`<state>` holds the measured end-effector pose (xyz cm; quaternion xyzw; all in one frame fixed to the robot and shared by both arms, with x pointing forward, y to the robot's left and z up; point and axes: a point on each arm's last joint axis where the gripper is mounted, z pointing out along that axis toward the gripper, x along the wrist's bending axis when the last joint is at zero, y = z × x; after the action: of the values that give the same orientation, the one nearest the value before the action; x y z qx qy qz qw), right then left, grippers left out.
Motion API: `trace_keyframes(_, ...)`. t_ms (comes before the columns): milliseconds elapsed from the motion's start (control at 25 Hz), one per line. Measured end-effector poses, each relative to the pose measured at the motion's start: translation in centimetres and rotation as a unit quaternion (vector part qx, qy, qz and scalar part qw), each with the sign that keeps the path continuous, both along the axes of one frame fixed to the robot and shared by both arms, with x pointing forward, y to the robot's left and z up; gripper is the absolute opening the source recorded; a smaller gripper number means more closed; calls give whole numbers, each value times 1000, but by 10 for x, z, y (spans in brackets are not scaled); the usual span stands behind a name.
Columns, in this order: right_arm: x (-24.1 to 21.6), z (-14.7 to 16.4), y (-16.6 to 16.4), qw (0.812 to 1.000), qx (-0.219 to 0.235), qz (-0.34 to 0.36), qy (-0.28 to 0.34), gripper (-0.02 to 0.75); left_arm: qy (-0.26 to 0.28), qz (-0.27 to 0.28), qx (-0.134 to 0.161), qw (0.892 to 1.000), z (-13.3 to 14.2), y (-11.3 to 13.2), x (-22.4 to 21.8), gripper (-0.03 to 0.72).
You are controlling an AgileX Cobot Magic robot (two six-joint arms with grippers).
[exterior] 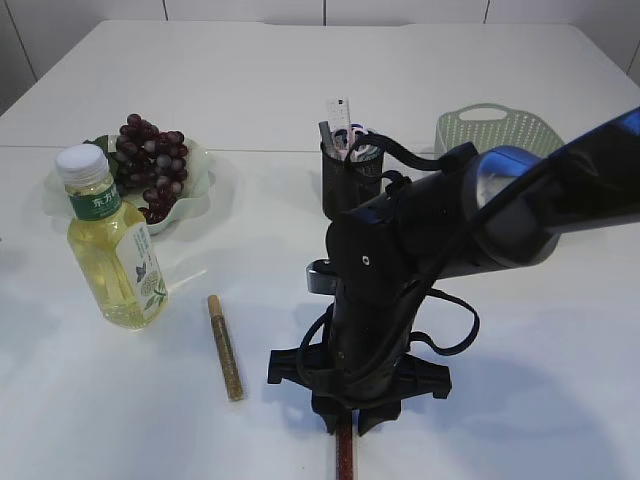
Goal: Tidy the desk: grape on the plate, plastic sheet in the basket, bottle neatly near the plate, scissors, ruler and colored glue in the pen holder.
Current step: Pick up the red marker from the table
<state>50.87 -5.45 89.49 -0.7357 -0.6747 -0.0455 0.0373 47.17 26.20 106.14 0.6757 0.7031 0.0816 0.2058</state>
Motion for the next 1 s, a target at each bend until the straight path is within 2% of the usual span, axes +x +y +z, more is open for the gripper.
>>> trace_keyframes(200, 0, 0, 0, 1000, 0, 0, 0, 180, 0, 0, 0, 1000, 0, 0, 0, 435)
trace_keyframes(320, 0, 0, 0, 1000, 0, 0, -1, 155, 0, 0, 0, 1000, 0, 0, 0, 435)
trace_keyframes(640, -2, 0, 0, 1000, 0, 17, 7, 153, 0, 0, 0, 1000, 0, 0, 0, 435)
trace_keyframes(840, 0, 5, 0, 999, 38, -1, 30, 152, 1, 0, 0, 1000, 0, 0, 0, 435)
trace_keyframes(1000, 9, 22, -10, 998, 67, -3, 15, 150, 2, 0, -1, 1000, 0, 0, 0, 435)
